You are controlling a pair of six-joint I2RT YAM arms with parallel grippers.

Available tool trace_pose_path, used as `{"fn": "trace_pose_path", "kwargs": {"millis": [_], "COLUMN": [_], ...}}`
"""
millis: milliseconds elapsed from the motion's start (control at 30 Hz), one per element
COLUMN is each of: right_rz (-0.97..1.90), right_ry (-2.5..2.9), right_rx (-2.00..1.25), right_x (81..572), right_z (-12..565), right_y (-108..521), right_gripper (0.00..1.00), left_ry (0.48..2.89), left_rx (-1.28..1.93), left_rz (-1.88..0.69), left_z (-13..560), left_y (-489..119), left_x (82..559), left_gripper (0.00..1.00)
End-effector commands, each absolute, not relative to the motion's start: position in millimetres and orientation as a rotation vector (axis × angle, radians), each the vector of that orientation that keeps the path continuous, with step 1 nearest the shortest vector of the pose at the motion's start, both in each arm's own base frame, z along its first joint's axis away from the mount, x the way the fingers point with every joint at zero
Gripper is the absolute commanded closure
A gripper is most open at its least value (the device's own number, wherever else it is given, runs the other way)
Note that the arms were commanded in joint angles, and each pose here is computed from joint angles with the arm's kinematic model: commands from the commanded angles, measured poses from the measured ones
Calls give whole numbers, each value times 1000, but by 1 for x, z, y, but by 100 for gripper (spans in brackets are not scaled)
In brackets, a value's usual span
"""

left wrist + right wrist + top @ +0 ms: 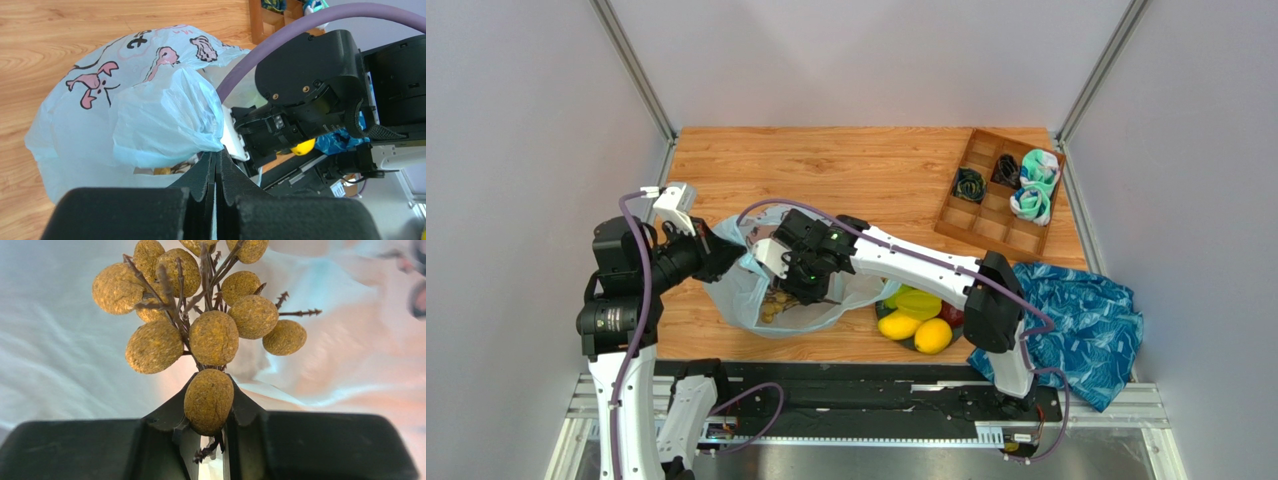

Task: Take the fake fruits out of the plastic bag
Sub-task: Take out the fake fruit from the plastic bag, then place the fake fruit on the plate.

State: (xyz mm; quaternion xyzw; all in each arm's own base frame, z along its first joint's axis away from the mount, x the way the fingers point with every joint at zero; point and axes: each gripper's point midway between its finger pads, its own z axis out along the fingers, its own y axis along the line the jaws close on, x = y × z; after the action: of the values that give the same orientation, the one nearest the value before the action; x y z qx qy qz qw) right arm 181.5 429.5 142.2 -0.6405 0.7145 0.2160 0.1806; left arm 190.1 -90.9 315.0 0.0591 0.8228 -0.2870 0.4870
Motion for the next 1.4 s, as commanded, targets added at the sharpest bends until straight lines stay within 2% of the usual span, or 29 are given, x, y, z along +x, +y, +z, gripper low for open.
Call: {"fn": "trace_pose_path", "kwargs": {"millis": [0,167,267,333,500,600,833,933,1167,1367], "right_rz": [598,406,221,227,315,298,192,161,331,387], "right_ry": [1683,1550,1534,1552,1536,1565,1833,1939,2156,2134], "right_rx": [-1715,-1789,-1851,-1858,-1729,-1688,-1653,-1615,-1368,-1416], "right_x": [204,226,238,237,229,235,234,229,225,213], "right_z": [255,274,261,253,292,302,264,241,212,180], "right_y": [400,365,332,320,312,284,166,136,115,114], "right_gripper": [100,100,100,100,100,100,100,100,100,100], "left_ry": [2116,2128,2118,2118,2131,2122,2112,2115,2126,2132], "left_rx": [-98,-137,-173,-161,-142,-107,-73,-62,-62,-63], "left_rz": [-234,-248,-217,-238,-334,-362,-401,-412,-441,-438], "left_z": [277,271,275,275,273,278,278,277,271,269], "left_y": [-14,-14,-8,-11,-24,-28,-33,-35,-38,-37], "left_x": [217,217,219,220,224,227,236,237,238,238], "left_gripper": [100,100,100,100,100,100,100,100,100,100]}}
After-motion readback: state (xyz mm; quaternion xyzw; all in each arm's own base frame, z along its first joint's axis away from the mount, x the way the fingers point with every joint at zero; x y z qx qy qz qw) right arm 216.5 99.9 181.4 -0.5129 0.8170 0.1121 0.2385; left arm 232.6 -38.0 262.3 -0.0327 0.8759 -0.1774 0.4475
